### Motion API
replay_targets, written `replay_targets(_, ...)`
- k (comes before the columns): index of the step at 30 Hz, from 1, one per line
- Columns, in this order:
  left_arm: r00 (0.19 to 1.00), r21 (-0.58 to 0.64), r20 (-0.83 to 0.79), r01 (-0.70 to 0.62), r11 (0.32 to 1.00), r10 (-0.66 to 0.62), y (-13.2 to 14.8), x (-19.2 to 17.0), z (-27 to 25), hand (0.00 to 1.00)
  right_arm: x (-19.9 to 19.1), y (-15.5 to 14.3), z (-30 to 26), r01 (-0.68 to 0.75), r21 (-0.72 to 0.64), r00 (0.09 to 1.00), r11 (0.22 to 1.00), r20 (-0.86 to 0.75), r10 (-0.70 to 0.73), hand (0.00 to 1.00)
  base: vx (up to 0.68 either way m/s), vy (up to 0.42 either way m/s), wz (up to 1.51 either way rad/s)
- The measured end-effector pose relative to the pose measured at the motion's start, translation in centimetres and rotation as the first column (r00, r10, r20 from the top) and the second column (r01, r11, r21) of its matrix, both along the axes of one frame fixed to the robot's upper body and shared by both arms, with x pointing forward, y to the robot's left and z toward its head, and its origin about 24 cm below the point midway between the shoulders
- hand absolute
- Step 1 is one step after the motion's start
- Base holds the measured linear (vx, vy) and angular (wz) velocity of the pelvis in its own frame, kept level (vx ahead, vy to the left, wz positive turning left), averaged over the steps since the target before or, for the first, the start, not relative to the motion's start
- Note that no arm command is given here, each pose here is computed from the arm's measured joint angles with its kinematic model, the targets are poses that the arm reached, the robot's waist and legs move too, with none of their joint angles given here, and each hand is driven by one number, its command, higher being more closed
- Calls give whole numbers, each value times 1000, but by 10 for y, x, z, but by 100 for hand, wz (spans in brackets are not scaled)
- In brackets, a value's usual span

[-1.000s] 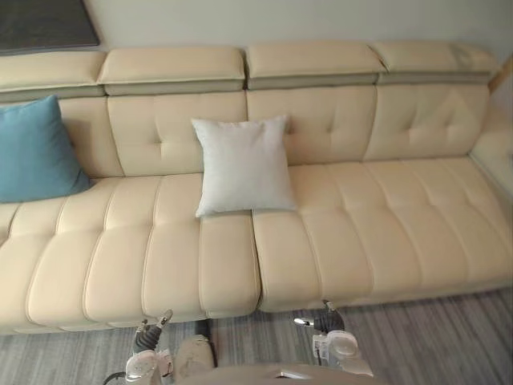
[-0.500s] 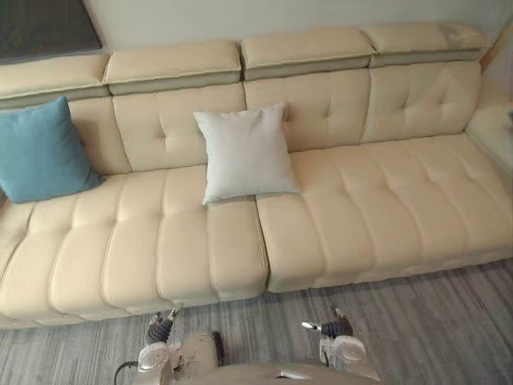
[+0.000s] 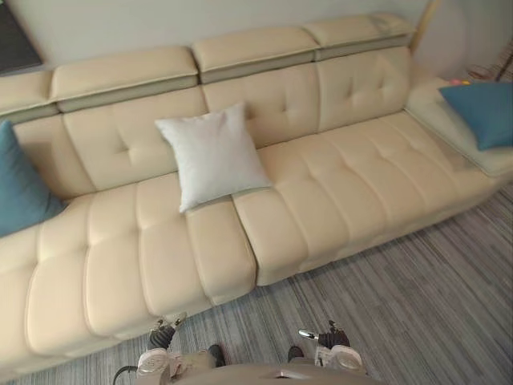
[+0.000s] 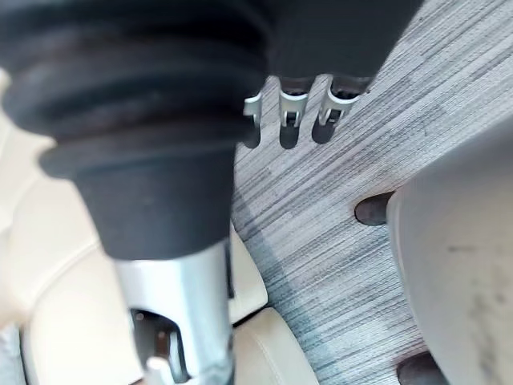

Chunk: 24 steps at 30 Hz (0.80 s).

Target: Pick up cushions and gather them together orderly.

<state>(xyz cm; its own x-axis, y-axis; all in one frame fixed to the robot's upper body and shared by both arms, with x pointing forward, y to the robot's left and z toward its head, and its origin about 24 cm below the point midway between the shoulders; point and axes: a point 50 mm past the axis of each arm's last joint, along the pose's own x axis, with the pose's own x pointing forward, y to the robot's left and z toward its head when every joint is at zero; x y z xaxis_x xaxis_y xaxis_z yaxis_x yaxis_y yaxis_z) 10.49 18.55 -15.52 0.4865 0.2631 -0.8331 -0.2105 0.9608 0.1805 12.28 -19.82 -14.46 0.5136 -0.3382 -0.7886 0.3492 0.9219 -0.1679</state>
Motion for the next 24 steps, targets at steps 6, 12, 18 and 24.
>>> replay_targets(6, 997, -5, 32, 64, 998, -64, -9, 18, 3, 0, 9, 0, 3, 18, 14, 999, 1000, 26, -18, 0, 64, -38, -101)
replay_targets(12, 982, 15, 84, 171, 985, -171, -20, 38, 11, 0, 23, -4, 8, -14, -13, 998, 1000, 54, 14, 0, -36, -43, -150)
replay_targets(18, 976, 39, 61, 205, 978, -207, -15, 33, 9, 0, 19, -23, 8, -26, -79, 1000, 997, 12, 27, 0, 12, -155, -110)
replay_targets(24, 973, 28, 45, 223, 974, -224, -19, 31, 7, 0, 13, -21, 5, -21, -76, 1000, 997, -14, 20, 0, 86, -112, -68)
